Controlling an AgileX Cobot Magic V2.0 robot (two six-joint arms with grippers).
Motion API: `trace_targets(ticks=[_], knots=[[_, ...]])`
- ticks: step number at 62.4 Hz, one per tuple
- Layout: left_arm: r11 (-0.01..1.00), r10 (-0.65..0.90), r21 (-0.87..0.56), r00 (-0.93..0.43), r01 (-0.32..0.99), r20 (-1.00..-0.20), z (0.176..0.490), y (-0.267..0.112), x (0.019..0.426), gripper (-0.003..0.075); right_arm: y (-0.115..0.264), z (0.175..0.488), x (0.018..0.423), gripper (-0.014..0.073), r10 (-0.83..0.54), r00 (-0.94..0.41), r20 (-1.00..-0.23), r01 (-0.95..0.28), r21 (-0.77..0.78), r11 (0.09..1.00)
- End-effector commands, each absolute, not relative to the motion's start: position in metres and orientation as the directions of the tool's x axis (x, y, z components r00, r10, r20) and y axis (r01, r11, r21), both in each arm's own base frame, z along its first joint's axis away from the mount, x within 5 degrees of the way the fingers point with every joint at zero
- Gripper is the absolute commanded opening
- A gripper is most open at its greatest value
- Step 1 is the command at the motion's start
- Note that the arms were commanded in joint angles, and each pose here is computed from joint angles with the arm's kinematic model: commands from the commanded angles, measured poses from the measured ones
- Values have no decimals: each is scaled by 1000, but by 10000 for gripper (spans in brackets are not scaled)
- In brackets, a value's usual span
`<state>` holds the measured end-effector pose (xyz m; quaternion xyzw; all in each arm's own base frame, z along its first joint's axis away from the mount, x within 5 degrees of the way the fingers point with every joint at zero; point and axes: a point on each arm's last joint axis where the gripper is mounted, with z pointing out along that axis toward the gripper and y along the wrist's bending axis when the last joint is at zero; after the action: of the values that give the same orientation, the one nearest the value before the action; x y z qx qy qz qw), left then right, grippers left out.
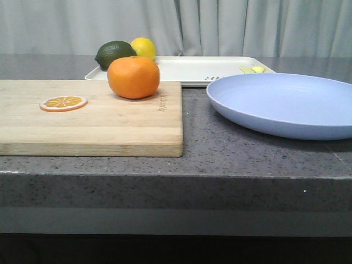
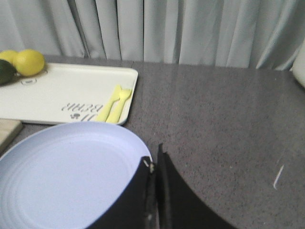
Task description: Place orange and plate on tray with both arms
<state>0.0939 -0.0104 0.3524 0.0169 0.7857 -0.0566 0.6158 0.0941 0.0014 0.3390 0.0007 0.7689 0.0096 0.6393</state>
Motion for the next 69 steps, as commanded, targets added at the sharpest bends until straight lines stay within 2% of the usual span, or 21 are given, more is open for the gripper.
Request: trace_targets(ticks=[1,21,26,32,37,39,43,47,52,61,69], knots=[[993,-58,-77,-191,91,-980,365,-10,104,-20,1,350,107,-65,8,-152,-988,-8,9,1000],[991,-69,-98,-285,88,-956,354,-13,125,-20,2,328,140,-65,4,-330,-944,-6,6,1000],[991,-68,-98,-302,86,-951,352,-13,129,-15,2,325,142,-32,4,-352,-936,-5,6,1000],[992,-65,-97,-318,84,-946,350,-13,132,77,2,324,143,113,3,-358,-934,-5,6,1000],[992,-64,-97,-335,83,-940,348,-13,136,221,2,324,143,324,3,-359,-933,-5,6,1000],[992,-64,-97,-339,82,-939,347,-13,138,300,2,324,143,417,3,-359,-933,-5,6,1000],[992,-60,-93,-344,81,-937,346,-13,140,459,2,324,143,543,3,-362,-932,-5,6,1000],[993,-50,-84,-350,83,-935,345,-13,143,557,2,324,143,644,3,-367,-930,-4,5,1000],[991,-42,-84,-351,106,-935,343,-17,148,620,3,323,143,664,7,-374,-927,-7,10,1000],[972,20,-64,-349,227,-937,341,-38,159,621,7,321,142,656,32,-395,-918,-31,48,998],[931,101,-43,-369,362,-924,344,-68,175,621,18,320,141,656,-28,-404,-915,-117,21,993]])
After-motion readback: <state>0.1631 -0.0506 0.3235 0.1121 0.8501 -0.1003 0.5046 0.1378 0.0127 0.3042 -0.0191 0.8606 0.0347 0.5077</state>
